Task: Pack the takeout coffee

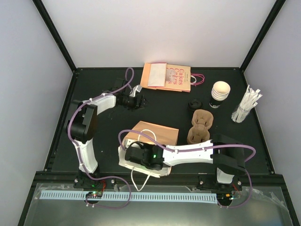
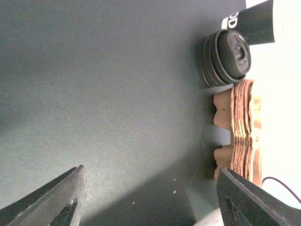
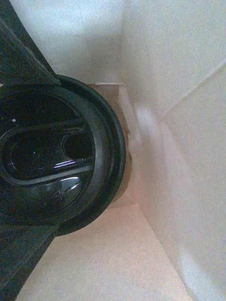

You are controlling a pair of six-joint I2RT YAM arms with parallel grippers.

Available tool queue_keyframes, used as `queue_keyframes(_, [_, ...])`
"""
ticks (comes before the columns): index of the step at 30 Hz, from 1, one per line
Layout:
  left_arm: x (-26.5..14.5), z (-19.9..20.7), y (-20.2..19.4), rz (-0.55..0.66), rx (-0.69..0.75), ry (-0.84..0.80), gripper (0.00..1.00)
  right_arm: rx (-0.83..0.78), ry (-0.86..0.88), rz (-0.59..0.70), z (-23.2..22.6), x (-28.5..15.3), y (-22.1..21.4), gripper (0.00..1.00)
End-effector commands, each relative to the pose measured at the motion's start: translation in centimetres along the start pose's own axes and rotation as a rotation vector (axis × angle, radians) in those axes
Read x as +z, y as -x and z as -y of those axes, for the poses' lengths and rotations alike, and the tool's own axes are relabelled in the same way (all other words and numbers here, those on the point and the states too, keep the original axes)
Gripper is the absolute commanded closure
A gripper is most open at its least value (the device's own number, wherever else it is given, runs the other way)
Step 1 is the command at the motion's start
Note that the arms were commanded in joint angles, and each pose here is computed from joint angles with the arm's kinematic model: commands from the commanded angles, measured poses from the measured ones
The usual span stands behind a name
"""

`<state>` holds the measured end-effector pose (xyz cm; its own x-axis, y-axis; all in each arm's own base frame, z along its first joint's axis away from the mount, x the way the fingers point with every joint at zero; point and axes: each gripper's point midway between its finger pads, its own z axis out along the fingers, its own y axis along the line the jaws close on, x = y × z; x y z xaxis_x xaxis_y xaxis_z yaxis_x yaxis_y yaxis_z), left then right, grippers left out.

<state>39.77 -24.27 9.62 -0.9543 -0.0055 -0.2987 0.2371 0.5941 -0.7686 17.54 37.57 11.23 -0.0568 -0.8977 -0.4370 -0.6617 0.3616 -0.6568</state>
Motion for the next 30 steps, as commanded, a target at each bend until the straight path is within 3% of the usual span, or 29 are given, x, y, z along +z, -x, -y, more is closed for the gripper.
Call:
queue_keyframes(1, [1.9, 1.0, -1.4, -0.081, 0.021, -0.047, 0.23, -0.031, 0.088, -0.037, -1.4, -0.1, -1.7, 0.62])
queue_keyframes(14, [5.1, 1.6, -4.4, -0.180, 0.033, -0.109, 0.29, -0.035, 0.105, -0.040, -1.4, -0.3, -1.8, 0.62])
queue_keyframes(30, [5.3, 1.0, -7.2, -0.231, 0.007, -0.125, 0.38, -0.015, 0.146, -0.050, -1.1, -0.3, -2.1, 0.63])
